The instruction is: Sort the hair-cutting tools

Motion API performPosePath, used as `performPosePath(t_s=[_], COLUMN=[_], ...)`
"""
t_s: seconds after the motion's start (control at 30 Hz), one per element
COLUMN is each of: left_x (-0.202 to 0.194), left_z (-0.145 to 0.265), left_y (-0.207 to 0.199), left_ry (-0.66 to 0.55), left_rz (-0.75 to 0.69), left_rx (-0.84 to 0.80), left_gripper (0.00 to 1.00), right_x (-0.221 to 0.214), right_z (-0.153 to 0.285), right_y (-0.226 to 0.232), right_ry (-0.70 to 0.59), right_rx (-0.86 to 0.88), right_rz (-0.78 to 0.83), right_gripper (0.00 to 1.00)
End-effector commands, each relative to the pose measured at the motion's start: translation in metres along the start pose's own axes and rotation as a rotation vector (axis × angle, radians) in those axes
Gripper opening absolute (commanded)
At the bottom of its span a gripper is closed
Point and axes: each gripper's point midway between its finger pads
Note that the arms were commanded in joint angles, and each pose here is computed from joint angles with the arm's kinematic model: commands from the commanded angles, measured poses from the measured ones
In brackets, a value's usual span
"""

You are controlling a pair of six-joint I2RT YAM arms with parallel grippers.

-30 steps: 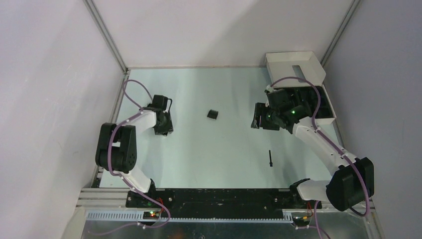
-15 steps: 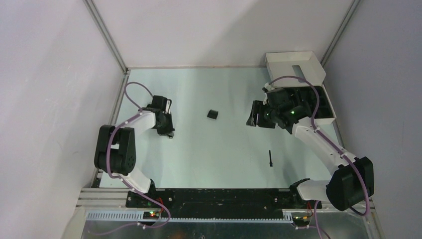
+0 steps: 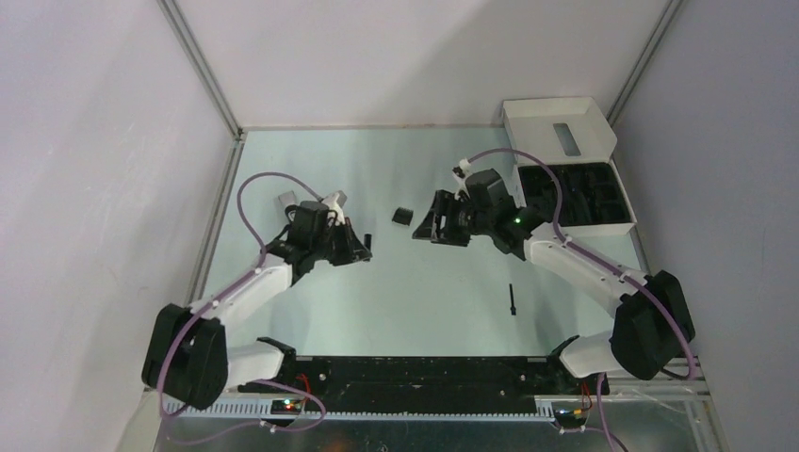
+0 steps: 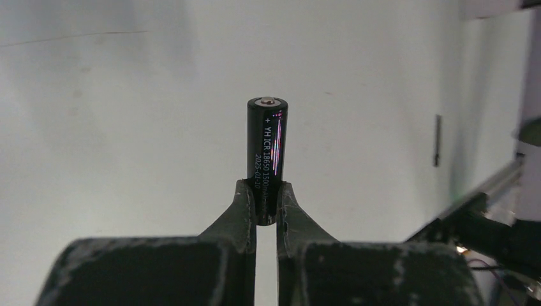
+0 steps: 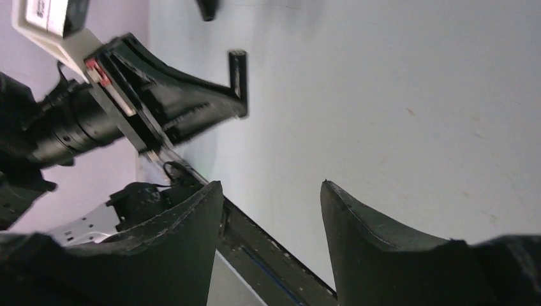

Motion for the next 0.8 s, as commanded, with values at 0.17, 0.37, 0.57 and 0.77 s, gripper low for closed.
performPosePath(t_s=[0.17,0.37,0.57,0.77], left_x=[-0.001,-0.006,-0.012,-0.013], left_z=[0.039,0.054,0.057,0.058], left_y=[-0.094,-0.105,-0.111,-0.115], left_ry=[-0.123,-0.141,-0.133,-0.123], left_rz=[-0.054,-0.056,-0.066,-0.071], left_rx=[-0.403,-0.465,-0.492,-0.507], left_gripper=[0.00,0.00,0.00,0.00], right_x=[0.021,0.021,0.020,0.018], right_z=[-0.033,-0.046,-0.053,-0.056], right_y=[0.069,0.076,0.083,0.083], right_ry=[-0.102,-0.113,-0.119,-0.116], right_rx=[0.228,0.249,0.274,0.273], right_rz=[-0.078,-0.112,-0.099,-0.095], right_gripper=[0.59,0.54,0.48,0.36])
Point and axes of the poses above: each gripper's point midway between its finger pads, its own z axis back along the fingers, its own y axis along the line the jaws close on, x = y × z, and after that the axes turned 8 degrees about z, right-handed
